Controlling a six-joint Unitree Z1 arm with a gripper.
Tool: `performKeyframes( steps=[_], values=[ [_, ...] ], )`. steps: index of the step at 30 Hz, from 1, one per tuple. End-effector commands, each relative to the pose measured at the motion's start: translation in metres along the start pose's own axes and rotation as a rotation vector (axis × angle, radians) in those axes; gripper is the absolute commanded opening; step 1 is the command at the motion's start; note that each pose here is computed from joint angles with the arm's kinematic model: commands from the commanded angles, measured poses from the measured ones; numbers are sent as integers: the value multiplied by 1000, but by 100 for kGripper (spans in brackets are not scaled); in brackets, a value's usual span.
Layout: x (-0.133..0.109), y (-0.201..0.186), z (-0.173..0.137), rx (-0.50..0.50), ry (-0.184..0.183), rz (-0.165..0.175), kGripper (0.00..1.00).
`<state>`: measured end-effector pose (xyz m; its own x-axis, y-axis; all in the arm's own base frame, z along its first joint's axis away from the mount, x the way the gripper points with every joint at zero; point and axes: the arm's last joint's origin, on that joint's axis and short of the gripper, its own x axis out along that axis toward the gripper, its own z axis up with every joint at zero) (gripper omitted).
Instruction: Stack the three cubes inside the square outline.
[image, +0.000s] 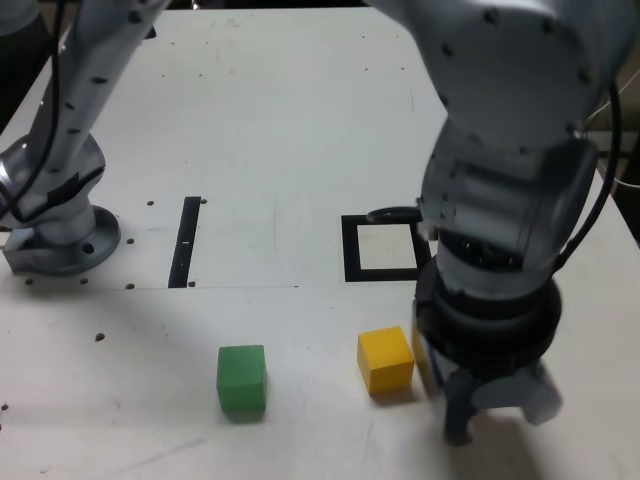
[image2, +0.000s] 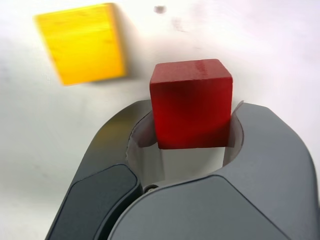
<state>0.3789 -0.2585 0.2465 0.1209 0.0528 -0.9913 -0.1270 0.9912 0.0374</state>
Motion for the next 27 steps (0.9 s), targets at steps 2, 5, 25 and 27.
performKeyframes(
  steps=[2,5,25,27],
  values=[
    [-26,5,-2,45,-49,-39,19],
    [-41,14,-3,95,-65,-58,19],
    [-52,153,-38,201,127,4,20],
    [-48,159,-37,192,146,-4,20]
  ],
)
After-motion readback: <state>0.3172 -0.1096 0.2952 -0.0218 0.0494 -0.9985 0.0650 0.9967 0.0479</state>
